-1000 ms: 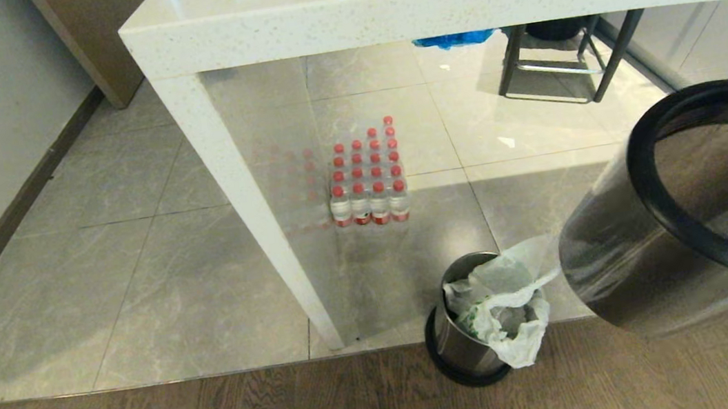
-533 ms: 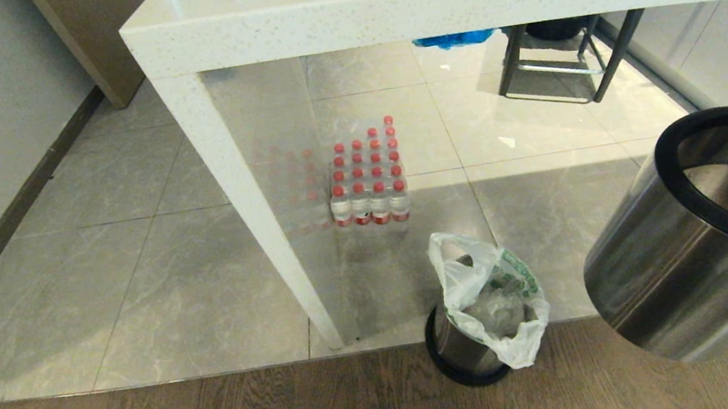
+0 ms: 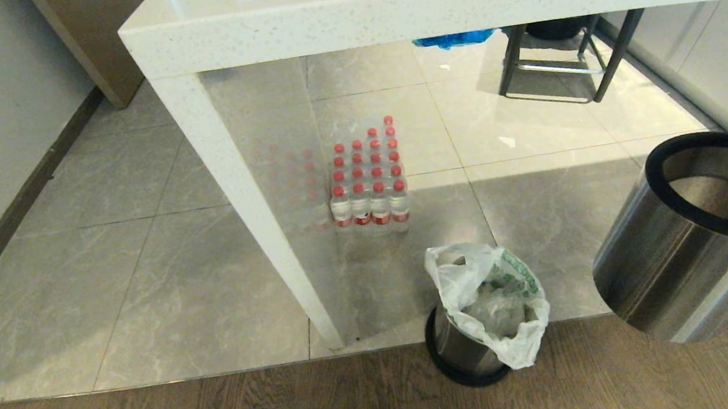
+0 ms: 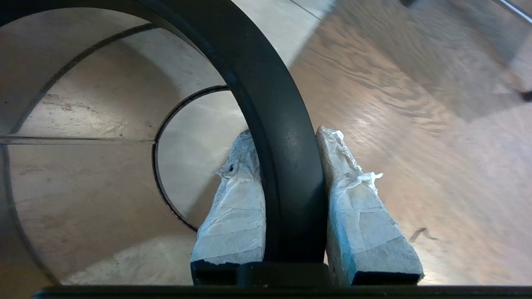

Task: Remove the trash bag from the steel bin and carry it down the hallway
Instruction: Place the outer trash can on the ground

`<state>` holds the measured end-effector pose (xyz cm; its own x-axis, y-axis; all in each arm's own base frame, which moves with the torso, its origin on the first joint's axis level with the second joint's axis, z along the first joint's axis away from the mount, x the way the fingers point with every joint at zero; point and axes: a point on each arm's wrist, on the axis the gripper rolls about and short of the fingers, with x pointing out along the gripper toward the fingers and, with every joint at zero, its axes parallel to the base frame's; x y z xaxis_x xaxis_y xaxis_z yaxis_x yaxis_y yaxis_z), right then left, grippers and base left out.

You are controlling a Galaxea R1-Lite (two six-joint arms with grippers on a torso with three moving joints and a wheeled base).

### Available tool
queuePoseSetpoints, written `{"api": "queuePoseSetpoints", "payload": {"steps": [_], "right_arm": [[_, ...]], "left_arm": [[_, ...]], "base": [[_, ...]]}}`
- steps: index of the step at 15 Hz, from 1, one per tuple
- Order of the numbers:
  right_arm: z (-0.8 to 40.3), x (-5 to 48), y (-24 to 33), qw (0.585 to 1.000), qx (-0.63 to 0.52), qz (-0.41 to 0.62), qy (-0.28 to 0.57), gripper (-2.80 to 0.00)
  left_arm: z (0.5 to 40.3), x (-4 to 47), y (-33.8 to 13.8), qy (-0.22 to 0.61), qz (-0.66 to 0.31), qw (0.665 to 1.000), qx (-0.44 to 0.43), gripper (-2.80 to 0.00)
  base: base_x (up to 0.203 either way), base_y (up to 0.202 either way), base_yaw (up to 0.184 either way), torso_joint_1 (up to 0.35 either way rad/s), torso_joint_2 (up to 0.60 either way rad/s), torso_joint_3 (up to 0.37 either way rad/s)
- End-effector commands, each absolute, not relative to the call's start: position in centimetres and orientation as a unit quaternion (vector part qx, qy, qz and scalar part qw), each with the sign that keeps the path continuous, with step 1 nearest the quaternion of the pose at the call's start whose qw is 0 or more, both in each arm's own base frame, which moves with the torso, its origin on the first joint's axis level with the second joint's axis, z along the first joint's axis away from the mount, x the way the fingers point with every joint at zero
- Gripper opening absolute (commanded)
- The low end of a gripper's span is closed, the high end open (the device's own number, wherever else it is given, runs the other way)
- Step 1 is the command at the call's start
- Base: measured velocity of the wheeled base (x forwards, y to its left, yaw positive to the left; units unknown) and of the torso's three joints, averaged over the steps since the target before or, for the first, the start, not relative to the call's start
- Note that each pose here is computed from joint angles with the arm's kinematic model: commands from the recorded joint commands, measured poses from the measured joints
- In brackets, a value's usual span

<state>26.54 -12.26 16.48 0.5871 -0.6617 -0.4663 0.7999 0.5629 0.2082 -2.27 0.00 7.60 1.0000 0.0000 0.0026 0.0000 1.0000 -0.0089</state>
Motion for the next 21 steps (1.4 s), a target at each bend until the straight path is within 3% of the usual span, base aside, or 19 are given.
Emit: {"api": "queuePoseSetpoints", "payload": {"steps": [1, 9, 13, 21], "right_arm": [[11.4, 29.2, -14.4, 0.851, 0.196, -0.435, 0.219, -2.80], [1.5, 34.4, -17.7, 0.876, 0.135, -0.417, 0.203, -2.80], [-0.6, 36.4, -18.2, 0.898, 0.126, -0.382, 0.180, -2.80], [-5.1, 37.6, -18.7, 0.896, 0.128, -0.375, 0.198, -2.80]], "left_arm": [[7.6, -2.3, 0.0, -0.002, 0.000, 1.000, -0.005, -2.80], [7.6, -2.3, 0.0, -0.002, 0.000, 1.000, -0.005, -2.80], [7.6, -2.3, 0.0, -0.002, 0.000, 1.000, -0.005, -2.80], [7.6, -2.3, 0.0, -0.002, 0.000, 1.000, -0.005, -2.80]], "base": [[0.000, 0.000, 0.000, 0.000, 0.00, 0.000], [0.000, 0.000, 0.000, 0.000, 0.00, 0.000], [0.000, 0.000, 0.000, 0.000, 0.00, 0.000], [0.000, 0.000, 0.000, 0.000, 0.00, 0.000]]}}
